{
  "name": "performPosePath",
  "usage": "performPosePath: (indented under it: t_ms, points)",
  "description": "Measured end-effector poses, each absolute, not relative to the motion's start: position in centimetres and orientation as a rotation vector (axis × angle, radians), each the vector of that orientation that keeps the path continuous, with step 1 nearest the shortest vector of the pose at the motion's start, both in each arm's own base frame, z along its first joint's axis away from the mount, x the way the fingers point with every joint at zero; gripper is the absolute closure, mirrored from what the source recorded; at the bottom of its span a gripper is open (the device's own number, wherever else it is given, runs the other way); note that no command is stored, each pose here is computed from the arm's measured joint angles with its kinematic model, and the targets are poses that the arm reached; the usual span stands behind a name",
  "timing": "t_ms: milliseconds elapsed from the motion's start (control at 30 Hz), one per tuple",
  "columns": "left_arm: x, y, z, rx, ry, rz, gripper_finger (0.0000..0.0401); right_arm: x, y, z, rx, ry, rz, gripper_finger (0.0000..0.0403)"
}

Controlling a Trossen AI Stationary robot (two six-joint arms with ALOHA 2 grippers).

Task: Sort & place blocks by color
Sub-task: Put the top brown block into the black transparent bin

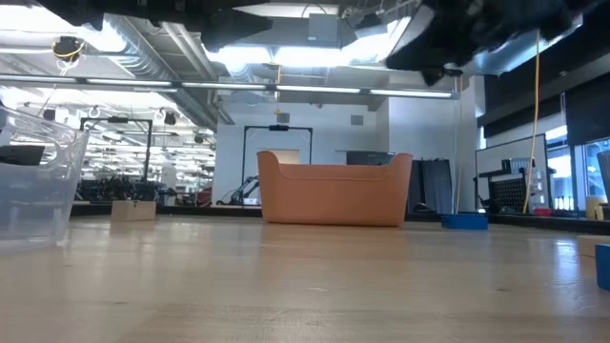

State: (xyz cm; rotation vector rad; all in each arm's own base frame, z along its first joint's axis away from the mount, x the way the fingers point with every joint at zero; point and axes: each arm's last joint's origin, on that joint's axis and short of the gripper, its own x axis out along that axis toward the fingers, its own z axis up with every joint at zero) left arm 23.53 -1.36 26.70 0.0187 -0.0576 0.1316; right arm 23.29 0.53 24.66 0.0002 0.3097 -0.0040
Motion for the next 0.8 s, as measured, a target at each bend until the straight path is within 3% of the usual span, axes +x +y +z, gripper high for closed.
performPosePath:
  t_ms: [200,567,667,800]
  points:
    - [23.5,-1.5,26.6,0.02,-0.052,0.089,0.013,23.2,-1.0,25.8,-0.083,0.036,-0.047,0.0402]
    - [20.9,-1.2,27.6,-0.026,0.048,0.095,0.013,23.3,-0.8,25.7,-0.107,0.08,-0.013,0.0402]
    - [20.7,-0.9,27.5,-0.09,0.06,0.208,0.013,23.3,-0.9,25.7,-0.105,0.075,-0.015,0.0402]
    - [20.3,-0.1,25.6,-0.107,0.218,0.497,0.013,23.3,-0.9,25.7,-0.104,0.076,-0.014,0.0402]
